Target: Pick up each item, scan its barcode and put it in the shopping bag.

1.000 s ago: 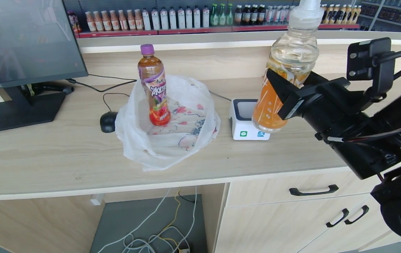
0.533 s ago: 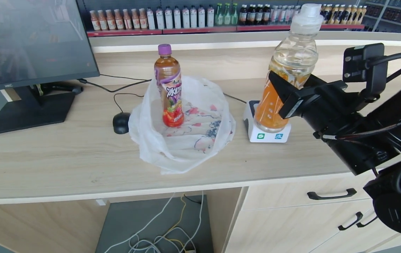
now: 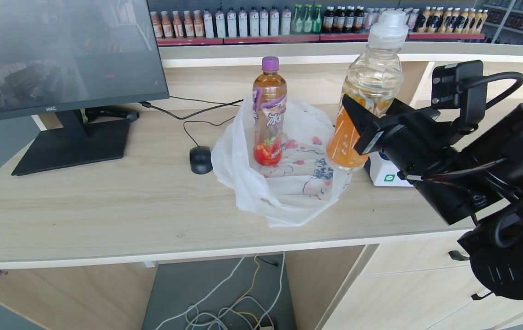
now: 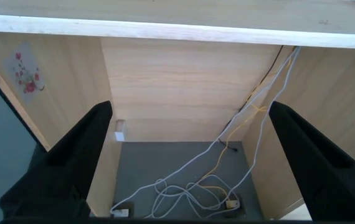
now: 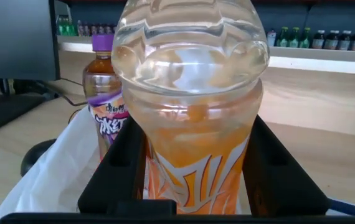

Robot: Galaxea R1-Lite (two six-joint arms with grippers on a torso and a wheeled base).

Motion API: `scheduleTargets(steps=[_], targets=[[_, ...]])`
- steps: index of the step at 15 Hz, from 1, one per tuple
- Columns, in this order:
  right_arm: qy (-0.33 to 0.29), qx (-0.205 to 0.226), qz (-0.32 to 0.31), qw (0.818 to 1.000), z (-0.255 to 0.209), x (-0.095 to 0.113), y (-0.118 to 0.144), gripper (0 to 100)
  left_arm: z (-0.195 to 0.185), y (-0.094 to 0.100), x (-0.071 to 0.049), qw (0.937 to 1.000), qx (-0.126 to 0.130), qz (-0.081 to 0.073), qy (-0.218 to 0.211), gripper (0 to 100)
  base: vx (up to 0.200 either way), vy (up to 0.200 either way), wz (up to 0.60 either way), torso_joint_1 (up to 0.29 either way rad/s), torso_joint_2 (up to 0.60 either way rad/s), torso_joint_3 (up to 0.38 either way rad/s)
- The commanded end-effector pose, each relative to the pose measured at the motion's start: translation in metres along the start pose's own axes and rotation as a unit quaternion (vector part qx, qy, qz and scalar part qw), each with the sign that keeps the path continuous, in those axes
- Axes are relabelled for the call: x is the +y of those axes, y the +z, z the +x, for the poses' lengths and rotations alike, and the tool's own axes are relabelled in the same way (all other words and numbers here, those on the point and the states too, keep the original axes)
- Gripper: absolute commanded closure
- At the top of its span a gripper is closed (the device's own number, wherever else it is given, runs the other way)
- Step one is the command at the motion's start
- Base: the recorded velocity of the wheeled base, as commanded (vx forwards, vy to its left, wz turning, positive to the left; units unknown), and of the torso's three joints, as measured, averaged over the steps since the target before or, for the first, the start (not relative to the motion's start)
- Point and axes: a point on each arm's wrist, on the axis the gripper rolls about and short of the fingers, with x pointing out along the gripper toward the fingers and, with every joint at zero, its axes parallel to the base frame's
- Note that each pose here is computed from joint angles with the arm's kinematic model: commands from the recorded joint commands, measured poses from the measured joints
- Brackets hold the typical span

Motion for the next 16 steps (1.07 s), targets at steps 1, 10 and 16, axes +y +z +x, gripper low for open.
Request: scheduleTargets(steps=[1, 10, 16], targets=[[-0.002, 0.006, -0.002, 1.000, 0.008, 0.002, -0.011, 100, 0.000, 0.000, 0.000, 1.0000, 0.000, 0.000, 0.000, 0, 0.000, 0.000, 0.00, 0.000, 0.00, 0.000], [0.019, 0.015, 0.016, 1.000, 0.044, 0.031, -0.058, 100, 0.000, 0.000, 0.000, 1.0000, 0.000, 0.000, 0.000, 0, 0.000, 0.000, 0.00, 0.000, 0.00, 0.000], [0.036, 0.022, 0.022, 0.999, 0.047, 0.047, -0.070, 100, 0.000, 0.000, 0.000, 1.0000, 0.000, 0.000, 0.000, 0, 0.000, 0.000, 0.00, 0.000, 0.00, 0.000]])
